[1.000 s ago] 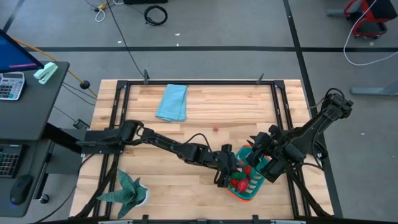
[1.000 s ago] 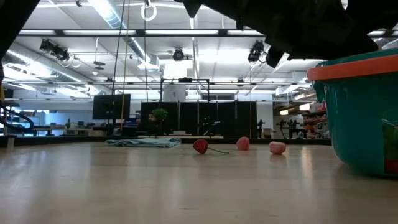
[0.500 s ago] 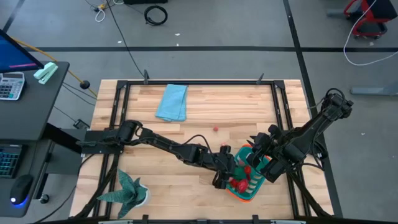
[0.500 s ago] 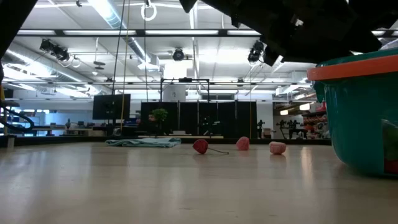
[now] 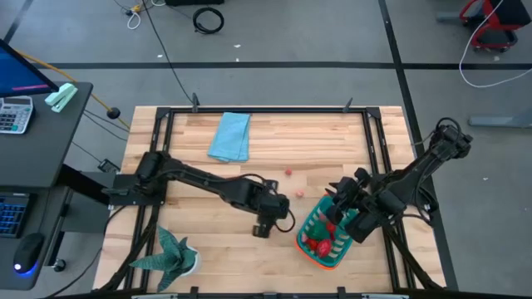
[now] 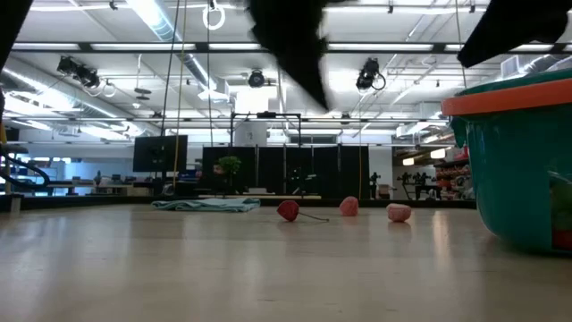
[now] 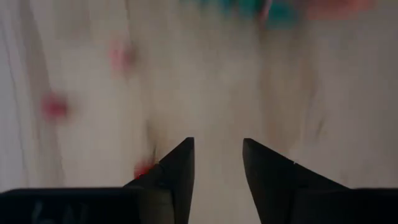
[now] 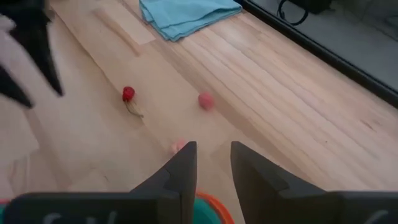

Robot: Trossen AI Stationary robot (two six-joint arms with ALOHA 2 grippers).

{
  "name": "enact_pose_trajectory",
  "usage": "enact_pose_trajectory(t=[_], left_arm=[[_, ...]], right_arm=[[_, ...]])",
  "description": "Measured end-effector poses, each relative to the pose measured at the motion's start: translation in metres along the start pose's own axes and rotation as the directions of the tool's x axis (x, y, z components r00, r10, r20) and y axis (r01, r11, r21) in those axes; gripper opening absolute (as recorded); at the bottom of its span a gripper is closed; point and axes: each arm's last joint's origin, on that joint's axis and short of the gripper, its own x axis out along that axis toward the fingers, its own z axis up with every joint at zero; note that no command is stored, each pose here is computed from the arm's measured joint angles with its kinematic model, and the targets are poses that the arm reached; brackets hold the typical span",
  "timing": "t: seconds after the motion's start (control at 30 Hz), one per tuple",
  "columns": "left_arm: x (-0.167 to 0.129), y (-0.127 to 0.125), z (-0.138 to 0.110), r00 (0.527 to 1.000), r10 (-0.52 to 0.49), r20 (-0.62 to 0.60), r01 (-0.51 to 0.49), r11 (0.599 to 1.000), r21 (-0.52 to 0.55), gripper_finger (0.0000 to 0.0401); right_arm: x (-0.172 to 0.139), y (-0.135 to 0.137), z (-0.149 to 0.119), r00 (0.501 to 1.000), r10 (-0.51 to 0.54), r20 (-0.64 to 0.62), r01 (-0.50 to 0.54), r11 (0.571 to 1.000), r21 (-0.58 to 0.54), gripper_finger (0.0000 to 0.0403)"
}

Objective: Pick and placing Produce into tupperware
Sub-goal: Put the pink peach into the blue basket

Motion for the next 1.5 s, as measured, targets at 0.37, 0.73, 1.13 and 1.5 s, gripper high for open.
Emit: enact_pose_trajectory(t=[0.37, 0.73, 1.13, 1.5], left_arm=[[0.021, 0.005, -0.029, 0.968, 0.139, -0.210, -0.134, 0.990, 0.035, 0.0202], [0.022, 0.011, -0.029, 0.965, 0.151, -0.213, -0.149, 0.989, 0.023, 0.0224], [0.022, 0.011, -0.030, 0.963, 0.151, -0.222, -0.149, 0.988, 0.025, 0.0222], [0.022, 0.013, -0.030, 0.964, 0.151, -0.220, -0.150, 0.988, 0.022, 0.0217]], right_arm=[[0.059, -0.009, 0.042, 0.984, -0.012, -0.180, -0.001, 0.997, -0.072, 0.0144], [0.149, -0.021, 0.067, 0.914, 0.152, -0.376, -0.185, 0.981, -0.054, 0.0181], [0.221, -0.008, 0.034, 0.877, 0.060, -0.476, -0.158, 0.973, -0.167, 0.0199], [0.230, -0.006, 0.034, 0.910, 0.032, -0.413, -0.135, 0.966, -0.221, 0.0202]])
